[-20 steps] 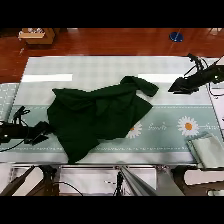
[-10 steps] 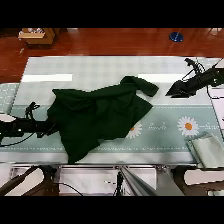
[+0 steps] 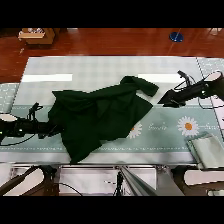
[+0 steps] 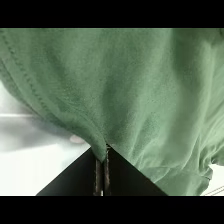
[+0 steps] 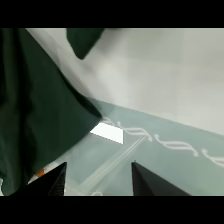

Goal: Fold the shirts.

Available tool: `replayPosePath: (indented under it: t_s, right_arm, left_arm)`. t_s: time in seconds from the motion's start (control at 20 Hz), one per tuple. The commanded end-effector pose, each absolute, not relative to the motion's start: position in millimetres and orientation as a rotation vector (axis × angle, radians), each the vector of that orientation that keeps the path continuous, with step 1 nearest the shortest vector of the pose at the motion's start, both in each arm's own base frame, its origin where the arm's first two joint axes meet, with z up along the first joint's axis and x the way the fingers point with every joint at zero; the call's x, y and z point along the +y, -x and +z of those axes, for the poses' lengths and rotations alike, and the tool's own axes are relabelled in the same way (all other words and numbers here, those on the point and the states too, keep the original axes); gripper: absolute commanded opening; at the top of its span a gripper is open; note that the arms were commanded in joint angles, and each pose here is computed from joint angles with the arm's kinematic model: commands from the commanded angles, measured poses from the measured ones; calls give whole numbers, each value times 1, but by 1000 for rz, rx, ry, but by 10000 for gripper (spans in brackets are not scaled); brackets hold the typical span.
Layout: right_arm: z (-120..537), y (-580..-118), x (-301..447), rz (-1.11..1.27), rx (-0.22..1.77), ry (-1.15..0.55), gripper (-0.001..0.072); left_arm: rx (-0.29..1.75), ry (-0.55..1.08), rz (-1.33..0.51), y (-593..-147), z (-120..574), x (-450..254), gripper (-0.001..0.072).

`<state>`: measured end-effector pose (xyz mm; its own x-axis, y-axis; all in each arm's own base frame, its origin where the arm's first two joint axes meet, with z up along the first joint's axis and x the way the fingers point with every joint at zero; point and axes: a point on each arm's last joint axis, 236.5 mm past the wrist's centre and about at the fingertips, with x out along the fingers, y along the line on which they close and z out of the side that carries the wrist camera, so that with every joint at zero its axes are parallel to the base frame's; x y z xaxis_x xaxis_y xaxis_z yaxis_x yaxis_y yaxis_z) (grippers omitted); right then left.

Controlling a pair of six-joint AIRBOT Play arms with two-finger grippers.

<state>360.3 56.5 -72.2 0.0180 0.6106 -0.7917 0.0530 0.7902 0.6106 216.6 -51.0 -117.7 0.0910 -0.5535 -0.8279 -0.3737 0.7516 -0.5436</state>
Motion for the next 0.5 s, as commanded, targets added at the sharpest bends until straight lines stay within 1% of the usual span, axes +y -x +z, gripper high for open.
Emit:
replayPosePath:
  t_s: [0.0,0.2,0.4,0.45]
  right_arm:
    - [-85,-365,80,474,1474,-554,498]
    - [-96,-376,100,419,1466,-546,498]
    - [-125,-361,130,422,1569,-552,491]
    - [-131,-359,136,430,1580,-543,423]
  left_arm:
    - [1528,784,-170,-215,-116,-53,30]
    - [1527,781,-173,-215,-116,-53,30]
    - [1524,772,-182,-215,-116,-53,30]
    - [1524,769,-185,-215,-116,-53,30]
